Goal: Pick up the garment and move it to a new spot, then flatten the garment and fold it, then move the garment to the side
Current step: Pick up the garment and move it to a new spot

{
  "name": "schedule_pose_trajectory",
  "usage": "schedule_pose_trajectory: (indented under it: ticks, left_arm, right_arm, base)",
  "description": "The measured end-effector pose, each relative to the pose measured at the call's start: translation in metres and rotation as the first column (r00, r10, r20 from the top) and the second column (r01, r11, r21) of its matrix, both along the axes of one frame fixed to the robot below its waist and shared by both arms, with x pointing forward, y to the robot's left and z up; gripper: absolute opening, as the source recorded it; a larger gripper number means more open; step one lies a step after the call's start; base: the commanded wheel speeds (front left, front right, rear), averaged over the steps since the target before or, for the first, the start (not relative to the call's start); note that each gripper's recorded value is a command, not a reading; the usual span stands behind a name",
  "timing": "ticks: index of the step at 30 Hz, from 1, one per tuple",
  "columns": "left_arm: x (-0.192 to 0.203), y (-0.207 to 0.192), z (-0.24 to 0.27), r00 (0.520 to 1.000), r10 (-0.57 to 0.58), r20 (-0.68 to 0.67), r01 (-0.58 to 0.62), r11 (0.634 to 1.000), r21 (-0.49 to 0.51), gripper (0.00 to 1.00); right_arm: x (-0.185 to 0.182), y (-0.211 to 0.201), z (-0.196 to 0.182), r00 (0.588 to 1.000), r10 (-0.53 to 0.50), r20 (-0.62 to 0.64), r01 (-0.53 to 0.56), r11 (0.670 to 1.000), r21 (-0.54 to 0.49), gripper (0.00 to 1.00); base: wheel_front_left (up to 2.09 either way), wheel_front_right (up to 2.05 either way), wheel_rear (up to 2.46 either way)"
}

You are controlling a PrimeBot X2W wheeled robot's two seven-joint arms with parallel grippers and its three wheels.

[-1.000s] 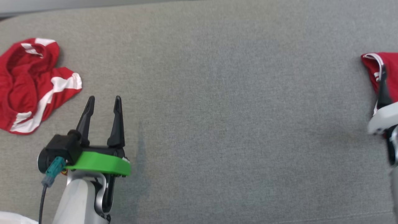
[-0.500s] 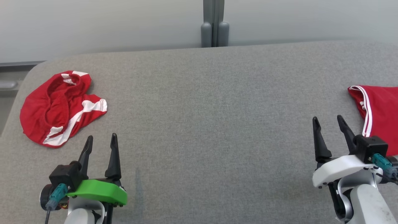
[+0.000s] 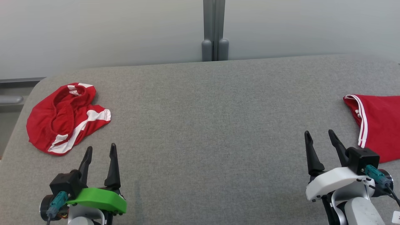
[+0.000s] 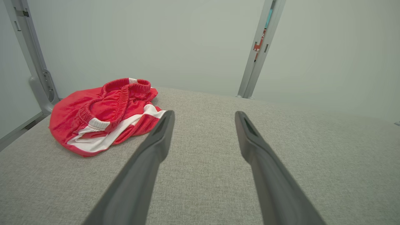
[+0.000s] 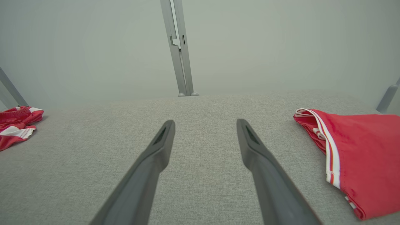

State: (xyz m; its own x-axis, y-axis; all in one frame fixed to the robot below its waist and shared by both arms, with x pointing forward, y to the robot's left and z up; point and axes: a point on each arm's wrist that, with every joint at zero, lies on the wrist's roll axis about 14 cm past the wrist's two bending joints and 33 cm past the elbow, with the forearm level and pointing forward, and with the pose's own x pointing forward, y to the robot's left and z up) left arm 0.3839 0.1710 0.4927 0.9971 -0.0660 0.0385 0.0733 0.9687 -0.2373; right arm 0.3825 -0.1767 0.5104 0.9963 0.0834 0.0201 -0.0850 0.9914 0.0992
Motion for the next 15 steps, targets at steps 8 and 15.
schedule_pose_trajectory:
  ticks: [8, 15]
  left_arm:
    - [-0.002, 0.002, -0.001, 1.000, 0.007, -0.003, -0.007, 1.000, 0.000, 1.00]
    - [-0.008, 0.013, -0.002, 0.999, 0.037, -0.006, -0.037, 0.999, 0.001, 1.00]
  right_arm:
    - [0.002, 0.010, -0.001, 1.000, 0.025, -0.010, -0.025, 1.000, -0.013, 1.00]
    - [0.007, 0.025, -0.004, 0.997, 0.067, -0.021, -0.068, 0.998, -0.012, 1.00]
  base:
    - [0.00, 0.00, 0.00]
    - [0.00, 0.00, 0.00]
